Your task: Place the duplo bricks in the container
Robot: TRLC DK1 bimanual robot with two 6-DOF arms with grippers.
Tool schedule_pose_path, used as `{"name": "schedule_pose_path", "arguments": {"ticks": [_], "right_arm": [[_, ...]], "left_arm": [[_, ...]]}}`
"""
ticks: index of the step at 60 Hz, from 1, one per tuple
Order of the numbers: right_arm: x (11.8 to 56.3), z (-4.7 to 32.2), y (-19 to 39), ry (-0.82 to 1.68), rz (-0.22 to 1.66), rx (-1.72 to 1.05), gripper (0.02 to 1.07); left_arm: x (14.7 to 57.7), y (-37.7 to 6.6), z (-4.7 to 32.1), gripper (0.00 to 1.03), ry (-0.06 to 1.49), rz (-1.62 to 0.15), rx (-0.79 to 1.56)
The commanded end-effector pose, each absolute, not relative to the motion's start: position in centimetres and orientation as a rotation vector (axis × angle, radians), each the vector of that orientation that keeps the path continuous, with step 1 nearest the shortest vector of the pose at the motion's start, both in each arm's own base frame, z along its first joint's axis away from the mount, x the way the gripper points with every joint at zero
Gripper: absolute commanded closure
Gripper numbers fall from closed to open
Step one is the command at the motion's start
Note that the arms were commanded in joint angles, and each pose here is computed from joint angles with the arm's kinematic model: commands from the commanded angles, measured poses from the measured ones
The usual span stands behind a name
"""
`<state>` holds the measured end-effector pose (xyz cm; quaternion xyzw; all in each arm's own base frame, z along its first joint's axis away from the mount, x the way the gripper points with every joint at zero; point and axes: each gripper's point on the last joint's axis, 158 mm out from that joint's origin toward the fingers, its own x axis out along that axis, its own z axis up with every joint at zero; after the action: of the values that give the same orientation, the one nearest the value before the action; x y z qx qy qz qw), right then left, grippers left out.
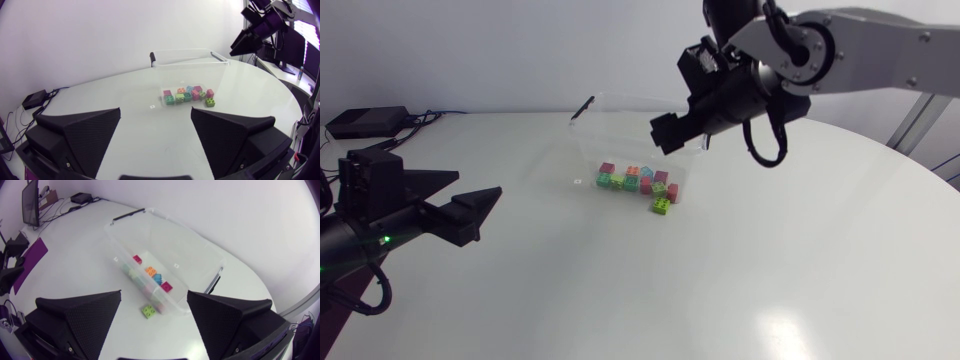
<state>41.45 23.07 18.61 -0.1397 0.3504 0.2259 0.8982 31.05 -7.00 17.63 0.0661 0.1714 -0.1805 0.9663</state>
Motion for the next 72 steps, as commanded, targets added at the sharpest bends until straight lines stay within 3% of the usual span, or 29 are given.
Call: {"name": "schedule_pose_path", "arguments": {"ticks": [1,10,24,48,72], "right_arm": [[39.5,13.8,22.9,0.820,0.495,-0.315,0.11],[39.4,9.2,22.7,0.889,0.504,-0.341,0.12],[43.1,6.1,22.4,0.913,0.468,-0.333,0.16],[49.0,7.3,20.5,0.857,0.401,-0.317,0.16],[43.5,0.6,22.9,0.973,0.539,-0.382,0.16]], "left_arm": [[30.5,-7.4,16.6,0.05,0.365,-0.383,0.130],[30.5,-7.3,16.5,0.05,0.367,-0.381,0.130],[30.6,-7.2,16.0,0.05,0.369,-0.376,0.130],[30.7,-7.1,15.4,0.05,0.374,-0.377,0.131],[29.8,-7.5,14.4,0.05,0.383,-0.412,0.138]]}}
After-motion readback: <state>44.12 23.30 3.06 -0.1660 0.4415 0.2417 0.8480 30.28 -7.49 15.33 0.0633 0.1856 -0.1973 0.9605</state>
